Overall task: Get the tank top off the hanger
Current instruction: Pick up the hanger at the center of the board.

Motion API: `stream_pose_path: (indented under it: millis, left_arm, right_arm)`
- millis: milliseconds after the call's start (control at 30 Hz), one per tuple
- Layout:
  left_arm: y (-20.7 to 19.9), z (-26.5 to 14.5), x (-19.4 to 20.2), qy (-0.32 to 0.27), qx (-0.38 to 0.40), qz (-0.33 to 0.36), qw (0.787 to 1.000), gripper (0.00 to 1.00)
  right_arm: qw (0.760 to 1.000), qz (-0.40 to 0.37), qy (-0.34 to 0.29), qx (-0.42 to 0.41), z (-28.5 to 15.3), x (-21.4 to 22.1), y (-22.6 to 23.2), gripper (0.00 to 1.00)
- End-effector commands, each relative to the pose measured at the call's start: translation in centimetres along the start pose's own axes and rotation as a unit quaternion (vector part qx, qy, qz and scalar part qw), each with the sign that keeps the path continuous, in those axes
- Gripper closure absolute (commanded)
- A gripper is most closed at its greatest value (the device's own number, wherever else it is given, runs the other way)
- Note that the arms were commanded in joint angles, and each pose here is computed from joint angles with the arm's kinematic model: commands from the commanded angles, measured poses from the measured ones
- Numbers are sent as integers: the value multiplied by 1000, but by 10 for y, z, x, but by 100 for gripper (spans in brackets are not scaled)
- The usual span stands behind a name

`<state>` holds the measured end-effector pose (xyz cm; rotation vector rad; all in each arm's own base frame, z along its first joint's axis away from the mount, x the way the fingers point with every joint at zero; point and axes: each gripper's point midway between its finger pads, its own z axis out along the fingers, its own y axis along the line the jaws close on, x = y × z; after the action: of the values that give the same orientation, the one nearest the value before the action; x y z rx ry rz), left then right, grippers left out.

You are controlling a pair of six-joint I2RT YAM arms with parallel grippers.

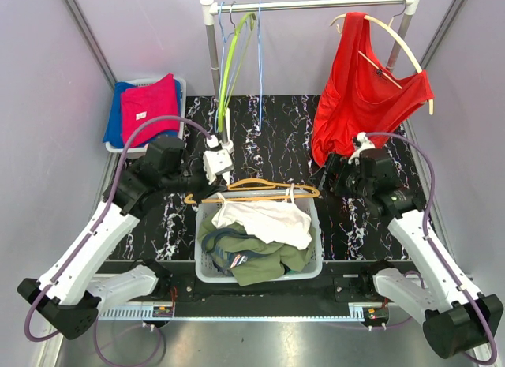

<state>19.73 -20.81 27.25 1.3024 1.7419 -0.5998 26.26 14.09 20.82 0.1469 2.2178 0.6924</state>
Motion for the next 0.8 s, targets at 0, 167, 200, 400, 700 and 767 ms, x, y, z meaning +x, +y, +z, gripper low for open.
stream_pose_path:
  millis: [0,167,200,400,700,767]
  left_arm:
    - [4,-13,-42,-58,-1,25,998,83]
    - [1,-15,-52,-69,10,25,997,83]
    - [0,-15,-53,-71,11,26,997,83]
    - [1,-18,-59,-74,12,28,997,84]
    - [2,-20,-68,-82,13,31,996,84]
    - [3,-19,-69,-83,14,30,996,85]
  right_arm:
    - [997,75,-15,-3,3,1,3,6]
    - [992,128,-3,8,15,14,-6,8]
    - [990,139,-9,7,18,12,-8,9]
    - [971,238,17,5,42,26,-21,25]
    - [964,266,16,10,47,27,-28,28]
    - [961,274,19,9,50,30,-28,30]
